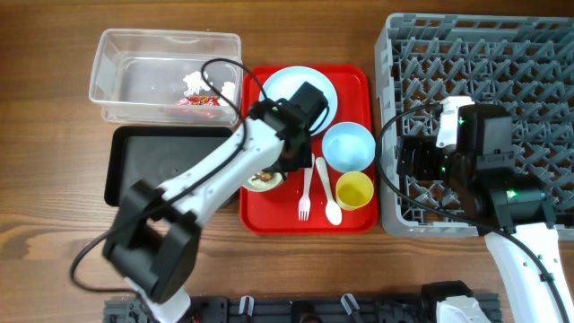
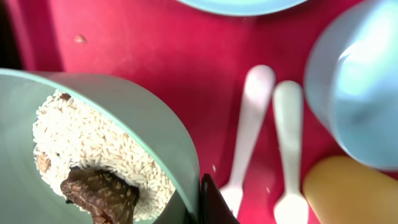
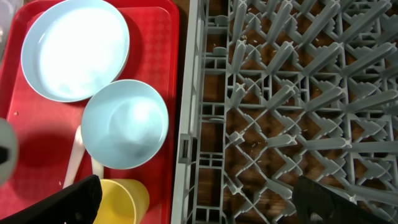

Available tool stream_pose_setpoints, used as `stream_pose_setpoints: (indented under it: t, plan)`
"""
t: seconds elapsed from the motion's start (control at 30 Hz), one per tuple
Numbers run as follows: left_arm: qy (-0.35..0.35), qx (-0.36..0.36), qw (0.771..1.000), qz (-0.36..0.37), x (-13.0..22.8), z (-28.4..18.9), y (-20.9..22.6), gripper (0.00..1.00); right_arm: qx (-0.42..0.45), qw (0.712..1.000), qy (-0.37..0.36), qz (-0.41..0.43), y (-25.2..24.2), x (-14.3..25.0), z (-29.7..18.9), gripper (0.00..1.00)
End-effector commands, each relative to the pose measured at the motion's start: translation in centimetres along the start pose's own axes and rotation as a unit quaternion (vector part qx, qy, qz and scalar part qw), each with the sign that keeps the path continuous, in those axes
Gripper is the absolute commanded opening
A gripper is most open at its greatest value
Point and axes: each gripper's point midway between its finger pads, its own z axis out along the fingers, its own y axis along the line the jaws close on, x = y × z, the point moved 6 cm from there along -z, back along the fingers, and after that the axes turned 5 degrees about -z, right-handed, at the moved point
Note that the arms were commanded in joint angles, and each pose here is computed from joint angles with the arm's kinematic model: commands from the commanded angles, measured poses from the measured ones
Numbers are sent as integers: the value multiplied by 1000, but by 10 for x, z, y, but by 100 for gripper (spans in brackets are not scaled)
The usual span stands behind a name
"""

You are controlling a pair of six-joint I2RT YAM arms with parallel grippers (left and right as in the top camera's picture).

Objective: Sort waste into correct bins and load items into the dishwasher rack
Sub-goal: 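Grasp the rim of the green rice bowl with the left gripper, then tip the green bowl over the black tray to dump the rice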

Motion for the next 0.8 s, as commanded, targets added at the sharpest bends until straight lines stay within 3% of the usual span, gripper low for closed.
stream_pose_setpoints:
  t: [0.0,0.17,0.43,0.6,0.77]
  plan:
    - [-35,10,999,-3,-6,-34,16,4,-7,1000,-12,6,2,-7,-6,100]
    - [-43,36,997,-57,-23,-59,47,4,-7,1000,-10,6,2,-6,-6,100]
    - [8,179,983,-43,-49,-68,96,4,-7,1000,-9,6,2,-6,-6,100]
    - [26,283,957,-59,-52,-58,136,4,-7,1000,-8,6,2,-5,-6,100]
    - [16,410,909,-73,-47,-47,168,4,-7,1000,-8,6,2,-5,-6,100]
